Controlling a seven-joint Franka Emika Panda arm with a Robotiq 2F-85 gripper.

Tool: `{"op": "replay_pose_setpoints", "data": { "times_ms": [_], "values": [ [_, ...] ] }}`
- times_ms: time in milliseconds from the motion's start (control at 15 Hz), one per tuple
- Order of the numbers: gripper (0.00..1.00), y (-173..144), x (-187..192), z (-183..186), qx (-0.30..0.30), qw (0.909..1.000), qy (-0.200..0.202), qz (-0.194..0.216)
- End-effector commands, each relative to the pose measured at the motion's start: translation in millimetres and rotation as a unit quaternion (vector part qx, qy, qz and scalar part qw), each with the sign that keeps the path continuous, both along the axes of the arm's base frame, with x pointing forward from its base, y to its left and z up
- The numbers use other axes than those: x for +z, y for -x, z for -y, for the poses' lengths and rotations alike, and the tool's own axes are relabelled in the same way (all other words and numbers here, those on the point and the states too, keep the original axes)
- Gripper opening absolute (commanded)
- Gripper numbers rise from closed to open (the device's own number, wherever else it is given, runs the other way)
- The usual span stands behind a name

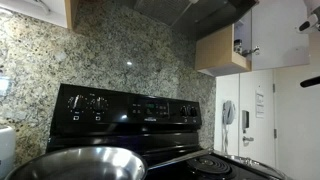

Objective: Take the object from the top unit and put it on the stove

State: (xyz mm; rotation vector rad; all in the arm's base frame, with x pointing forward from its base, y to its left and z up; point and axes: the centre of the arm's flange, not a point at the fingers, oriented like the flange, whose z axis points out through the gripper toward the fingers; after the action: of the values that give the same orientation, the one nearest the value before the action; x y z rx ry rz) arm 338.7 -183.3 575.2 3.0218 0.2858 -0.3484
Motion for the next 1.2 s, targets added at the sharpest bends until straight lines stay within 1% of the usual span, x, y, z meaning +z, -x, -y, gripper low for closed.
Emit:
{"op": "replay_pose_setpoints", "data": {
  "times_ms": [0, 67, 133, 200, 333, 467, 533, 667, 733, 933, 1000, 1133],
  "values": [
    [1.00, 0.0, 0.0, 0.0, 0.000, 1.0000, 0.000, 0.000],
    [1.00, 0.0, 1.6, -0.8, 0.002, 0.9998, -0.002, 0.018],
    [1.00, 1.1, 4.2, -1.8, 0.003, 0.9992, 0.007, 0.038],
    [1.00, 2.8, 9.2, -2.7, 0.010, 0.9975, 0.011, 0.069],
    [1.00, 2.0, 20.9, -1.4, 0.008, 0.9919, 0.017, 0.126],
    [1.00, 2.2, 32.8, -1.7, 0.016, 0.9833, 0.033, 0.178],
    [1.00, 3.2, 39.6, -2.5, 0.014, 0.9781, 0.038, 0.204],
    [1.00, 8.5, 50.7, -5.4, 0.007, 0.9661, 0.036, 0.255],
    [1.00, 11.5, 55.3, -6.9, -0.011, 0.9609, 0.028, 0.275],
    [1.00, 18.7, 66.1, -11.6, -0.063, 0.9408, 0.019, 0.333],
    [1.00, 20.3, 68.7, -12.2, -0.080, 0.9328, 0.013, 0.351],
    [1.00, 21.3, 75.6, -14.5, -0.111, 0.9139, 0.014, 0.390]
  ]
}}
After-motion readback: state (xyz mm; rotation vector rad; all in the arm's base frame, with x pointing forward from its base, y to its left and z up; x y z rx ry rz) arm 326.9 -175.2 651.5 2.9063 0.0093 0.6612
